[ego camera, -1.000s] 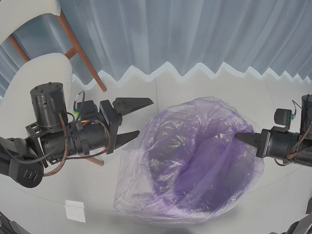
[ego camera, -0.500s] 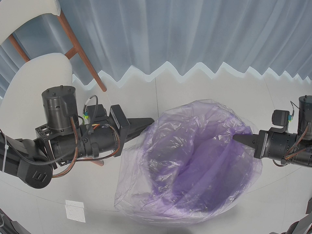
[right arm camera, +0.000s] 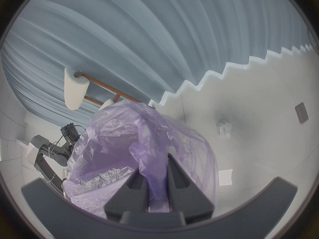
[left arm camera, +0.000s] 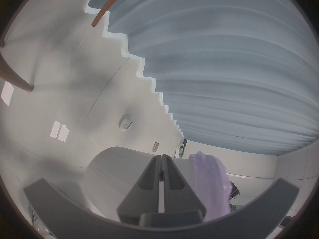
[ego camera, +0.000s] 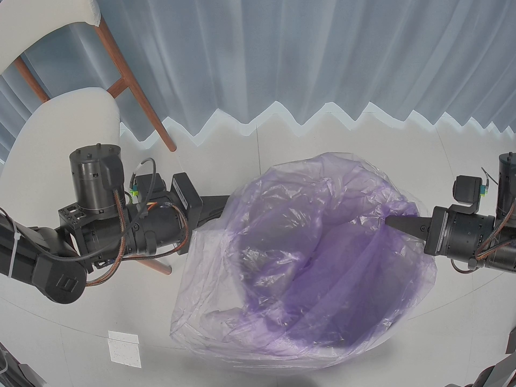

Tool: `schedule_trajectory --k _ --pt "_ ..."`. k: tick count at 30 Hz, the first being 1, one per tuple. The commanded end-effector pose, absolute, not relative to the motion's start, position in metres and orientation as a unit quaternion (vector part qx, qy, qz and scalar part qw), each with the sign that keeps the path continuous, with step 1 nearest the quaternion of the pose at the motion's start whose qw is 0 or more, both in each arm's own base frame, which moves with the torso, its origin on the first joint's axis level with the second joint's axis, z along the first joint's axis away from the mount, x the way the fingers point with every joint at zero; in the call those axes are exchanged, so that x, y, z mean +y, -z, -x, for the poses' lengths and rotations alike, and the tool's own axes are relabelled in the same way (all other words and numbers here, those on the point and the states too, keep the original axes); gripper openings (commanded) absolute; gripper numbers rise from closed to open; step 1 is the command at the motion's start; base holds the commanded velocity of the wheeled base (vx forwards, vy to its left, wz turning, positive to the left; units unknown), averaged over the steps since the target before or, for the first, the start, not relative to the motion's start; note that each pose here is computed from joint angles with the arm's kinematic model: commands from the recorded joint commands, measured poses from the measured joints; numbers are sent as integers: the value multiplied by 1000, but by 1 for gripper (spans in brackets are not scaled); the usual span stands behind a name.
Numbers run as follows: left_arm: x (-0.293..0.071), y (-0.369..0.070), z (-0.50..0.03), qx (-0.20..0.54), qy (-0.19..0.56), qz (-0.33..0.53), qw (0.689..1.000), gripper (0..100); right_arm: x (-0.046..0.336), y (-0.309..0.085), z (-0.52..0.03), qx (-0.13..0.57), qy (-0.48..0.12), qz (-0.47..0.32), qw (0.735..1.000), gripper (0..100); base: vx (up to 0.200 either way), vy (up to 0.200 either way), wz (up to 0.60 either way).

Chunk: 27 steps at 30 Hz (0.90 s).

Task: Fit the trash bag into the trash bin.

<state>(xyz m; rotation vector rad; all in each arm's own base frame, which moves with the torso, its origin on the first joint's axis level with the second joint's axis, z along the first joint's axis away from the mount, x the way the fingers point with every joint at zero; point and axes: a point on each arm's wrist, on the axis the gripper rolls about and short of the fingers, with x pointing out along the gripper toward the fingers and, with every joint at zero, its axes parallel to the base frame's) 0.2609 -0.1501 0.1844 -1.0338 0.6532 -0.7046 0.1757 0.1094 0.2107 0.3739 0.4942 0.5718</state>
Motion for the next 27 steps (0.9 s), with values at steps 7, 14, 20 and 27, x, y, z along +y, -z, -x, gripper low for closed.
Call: schedule_trajectory --k 7,14,20,27 --pt "-138 -191 -241 287 334 479 759 100 108 -209 -174 242 -275 -180 913 0 0 0 0" --pt "-134 -195 -220 281 355 476 754 100 109 -206 -175 247 -273 -177 913 0 0 0 0" --pt "-141 -198 -223 268 376 475 749 100 109 -205 -175 251 -272 -176 912 0 0 0 0" --pt "-146 -199 -217 273 387 472 744 100 109 -202 -177 256 -270 -175 911 0 0 0 0"
